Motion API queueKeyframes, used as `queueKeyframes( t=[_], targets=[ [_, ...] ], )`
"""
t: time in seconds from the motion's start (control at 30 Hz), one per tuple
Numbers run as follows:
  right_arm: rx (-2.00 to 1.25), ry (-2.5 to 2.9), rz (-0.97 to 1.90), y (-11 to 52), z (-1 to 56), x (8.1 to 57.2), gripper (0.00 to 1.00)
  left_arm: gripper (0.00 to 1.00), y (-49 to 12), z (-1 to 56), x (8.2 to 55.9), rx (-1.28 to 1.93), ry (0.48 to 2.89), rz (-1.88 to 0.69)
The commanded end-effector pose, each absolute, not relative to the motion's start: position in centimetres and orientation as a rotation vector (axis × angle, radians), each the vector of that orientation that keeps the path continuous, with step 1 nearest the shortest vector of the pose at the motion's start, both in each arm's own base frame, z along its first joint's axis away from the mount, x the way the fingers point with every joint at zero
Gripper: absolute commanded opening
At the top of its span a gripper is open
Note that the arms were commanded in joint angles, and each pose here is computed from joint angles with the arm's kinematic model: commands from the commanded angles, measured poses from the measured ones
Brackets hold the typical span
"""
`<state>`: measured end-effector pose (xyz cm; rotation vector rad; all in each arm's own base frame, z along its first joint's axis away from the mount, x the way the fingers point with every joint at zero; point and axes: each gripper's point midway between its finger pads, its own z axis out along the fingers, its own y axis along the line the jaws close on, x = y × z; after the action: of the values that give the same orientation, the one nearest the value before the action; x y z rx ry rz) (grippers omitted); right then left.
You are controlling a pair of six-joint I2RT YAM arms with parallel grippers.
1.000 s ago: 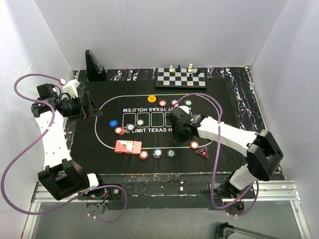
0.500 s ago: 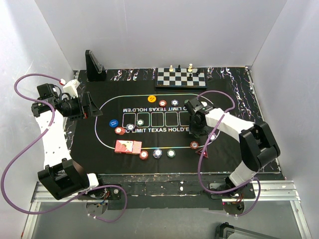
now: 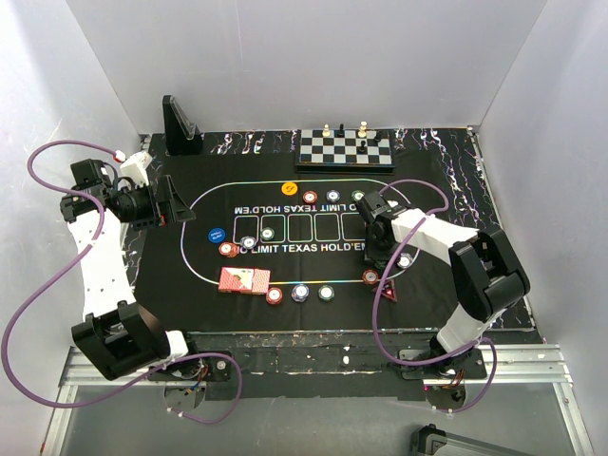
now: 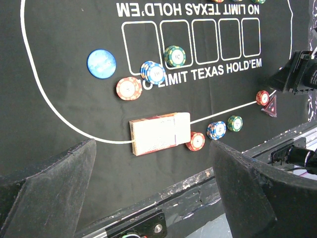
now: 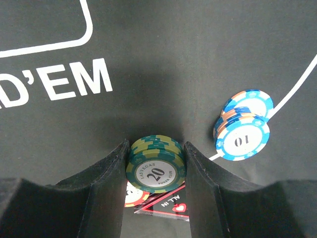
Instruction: Distribute texas hold em gaming equipment
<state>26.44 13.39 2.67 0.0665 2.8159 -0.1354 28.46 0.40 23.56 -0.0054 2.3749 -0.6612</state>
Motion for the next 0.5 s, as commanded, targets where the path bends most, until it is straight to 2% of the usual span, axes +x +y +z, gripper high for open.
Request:
queueKeyframes(
  t=[0.0,0.47],
  targets=[
    [0.088,2.826,-0.169,12.6,1.9,25.8,0.21,1.0,0.3,25.0,28.9,0.032,2.317,-0.65],
    [0.155,2.833,-0.193,11.4,2.2,24.0,0.22,1.0,0.3,24.5,28.8,0.019,2.327,-0.66]
  ],
)
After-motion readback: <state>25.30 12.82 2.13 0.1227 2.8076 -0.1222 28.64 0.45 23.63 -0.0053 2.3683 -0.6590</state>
